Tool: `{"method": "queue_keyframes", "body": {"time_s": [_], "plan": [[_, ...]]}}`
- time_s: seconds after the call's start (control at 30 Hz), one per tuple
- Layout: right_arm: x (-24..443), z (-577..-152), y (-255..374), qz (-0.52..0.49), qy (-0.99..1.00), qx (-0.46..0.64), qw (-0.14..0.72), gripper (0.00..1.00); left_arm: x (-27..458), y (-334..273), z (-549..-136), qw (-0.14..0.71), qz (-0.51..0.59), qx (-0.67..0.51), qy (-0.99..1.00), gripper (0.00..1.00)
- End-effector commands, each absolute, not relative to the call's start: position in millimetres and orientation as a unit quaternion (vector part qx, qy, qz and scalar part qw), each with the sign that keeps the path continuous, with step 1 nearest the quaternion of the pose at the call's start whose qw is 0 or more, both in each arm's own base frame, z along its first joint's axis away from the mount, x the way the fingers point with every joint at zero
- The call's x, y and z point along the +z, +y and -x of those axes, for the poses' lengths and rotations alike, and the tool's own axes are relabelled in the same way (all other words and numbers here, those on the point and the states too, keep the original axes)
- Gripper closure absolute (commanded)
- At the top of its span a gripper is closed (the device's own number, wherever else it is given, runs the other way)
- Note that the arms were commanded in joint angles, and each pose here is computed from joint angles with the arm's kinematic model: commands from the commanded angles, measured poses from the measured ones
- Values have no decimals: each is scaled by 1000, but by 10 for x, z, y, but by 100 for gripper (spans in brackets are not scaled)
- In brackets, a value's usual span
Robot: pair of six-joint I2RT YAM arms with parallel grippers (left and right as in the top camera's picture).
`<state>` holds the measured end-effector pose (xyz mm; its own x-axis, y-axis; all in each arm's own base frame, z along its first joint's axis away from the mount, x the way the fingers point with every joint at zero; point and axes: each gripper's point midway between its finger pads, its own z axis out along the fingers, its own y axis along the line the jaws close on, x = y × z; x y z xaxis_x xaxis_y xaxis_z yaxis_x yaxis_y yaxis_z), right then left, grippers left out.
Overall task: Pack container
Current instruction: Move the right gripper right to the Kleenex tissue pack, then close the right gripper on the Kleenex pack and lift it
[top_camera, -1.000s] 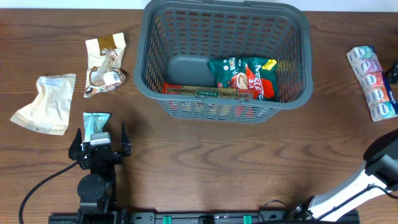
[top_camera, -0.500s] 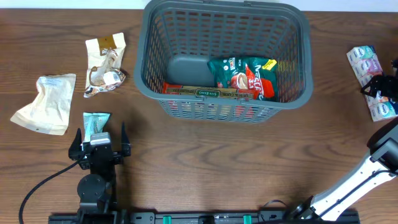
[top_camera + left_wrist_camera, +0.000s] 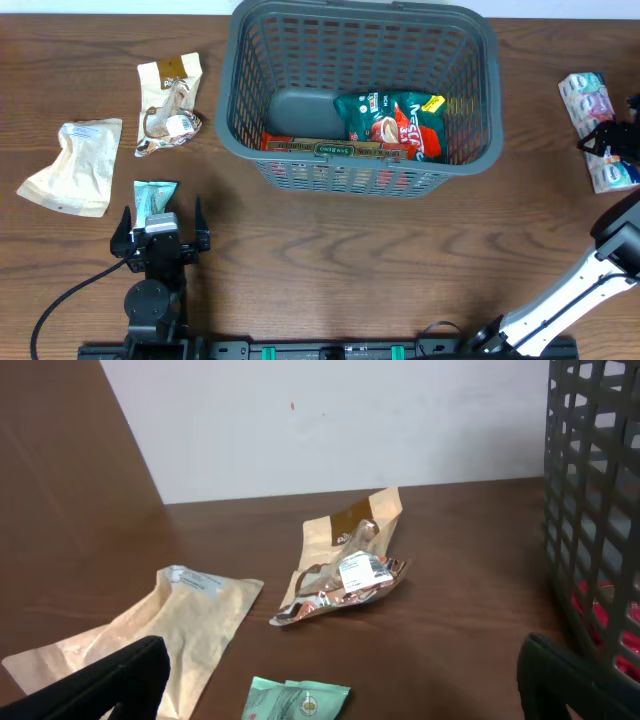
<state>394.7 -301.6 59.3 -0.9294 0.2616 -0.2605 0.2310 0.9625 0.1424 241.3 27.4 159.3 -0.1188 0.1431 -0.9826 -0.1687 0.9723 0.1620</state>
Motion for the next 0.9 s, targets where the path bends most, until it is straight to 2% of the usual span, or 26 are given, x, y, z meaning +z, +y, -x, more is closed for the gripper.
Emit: {"method": "queue_keyframes", "body": {"time_s": [0.0,0.23,0.33,0.47,0.63,0.87], "plan": [[481,-4075,-2748,-109,980,91,137,12,1421,316,-2408,647,11,129,752,1],[437,-4185,-2388,-86,978,134,134,11,1421,316,-2408,647,11,129,752,1],[388,-4217,-2274,-74,980,135,126,5,1421,316,-2408,647,11,129,752,1],[445,-4234,-2236,-77,980,135,126,1,1421,316,-2408,647,11,129,752,1],[632,-4194,-2370,-116,981,97,122,1,1421,316,-2408,647,11,129,752,1],[1124,-4288,-2475,-115,975,54,180,1,1421,316,-2408,647,11,129,752,1]]}}
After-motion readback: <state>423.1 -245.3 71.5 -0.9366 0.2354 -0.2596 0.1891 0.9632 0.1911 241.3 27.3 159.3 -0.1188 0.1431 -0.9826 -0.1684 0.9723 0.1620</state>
